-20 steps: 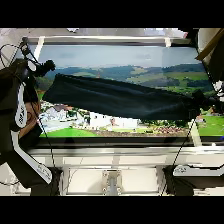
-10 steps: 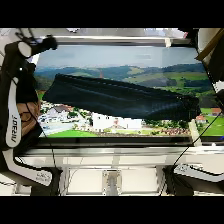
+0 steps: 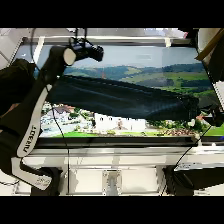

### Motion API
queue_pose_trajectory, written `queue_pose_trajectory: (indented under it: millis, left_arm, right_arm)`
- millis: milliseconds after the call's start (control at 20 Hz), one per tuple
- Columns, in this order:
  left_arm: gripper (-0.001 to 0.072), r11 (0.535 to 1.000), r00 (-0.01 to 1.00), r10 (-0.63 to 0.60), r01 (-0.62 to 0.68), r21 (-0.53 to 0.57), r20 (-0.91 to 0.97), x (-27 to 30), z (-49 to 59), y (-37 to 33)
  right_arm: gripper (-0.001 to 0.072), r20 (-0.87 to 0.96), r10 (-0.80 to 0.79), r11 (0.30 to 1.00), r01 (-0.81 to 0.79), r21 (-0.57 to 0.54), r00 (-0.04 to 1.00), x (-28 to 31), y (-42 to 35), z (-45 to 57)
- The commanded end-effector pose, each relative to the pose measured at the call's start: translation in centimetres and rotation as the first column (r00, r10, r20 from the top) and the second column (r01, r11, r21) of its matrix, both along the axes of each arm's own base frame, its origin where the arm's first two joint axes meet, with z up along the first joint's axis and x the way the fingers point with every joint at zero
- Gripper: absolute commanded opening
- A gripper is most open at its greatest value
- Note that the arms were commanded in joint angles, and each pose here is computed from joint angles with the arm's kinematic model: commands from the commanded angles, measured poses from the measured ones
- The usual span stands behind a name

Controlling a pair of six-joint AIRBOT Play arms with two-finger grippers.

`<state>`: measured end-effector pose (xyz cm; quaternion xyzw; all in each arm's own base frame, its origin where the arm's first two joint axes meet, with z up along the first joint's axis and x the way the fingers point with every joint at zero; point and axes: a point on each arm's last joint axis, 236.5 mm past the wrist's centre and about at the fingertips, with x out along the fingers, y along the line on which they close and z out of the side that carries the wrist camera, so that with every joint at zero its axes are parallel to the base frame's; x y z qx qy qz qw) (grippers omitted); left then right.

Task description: Fold the clothes and pants, and hang the long-sleeved shirts on hangers.

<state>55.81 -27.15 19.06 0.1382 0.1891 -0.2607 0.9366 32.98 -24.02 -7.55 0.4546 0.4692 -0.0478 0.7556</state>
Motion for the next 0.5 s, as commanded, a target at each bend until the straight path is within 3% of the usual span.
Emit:
queue_pose_trajectory:
  millis: [0, 450]
  left_arm:
    - [0.0549, 0.996, 0.998, -0.059, 0.059, 0.063, -0.011, -1.0, -2.0, -2.8]
    - [0.0548, 0.992, 0.993, -0.062, 0.073, 0.104, -0.103, -1.5, -5.1, -2.6]
  right_arm:
    - [0.0684, 0.161, 0.137, 0.984, -0.152, 0.090, 0.977, 1.1, 3.0, 0.6]
    - [0.0681, 0.217, 0.171, 0.976, -0.196, 0.100, 0.961, 1.6, 3.4, 2.3]
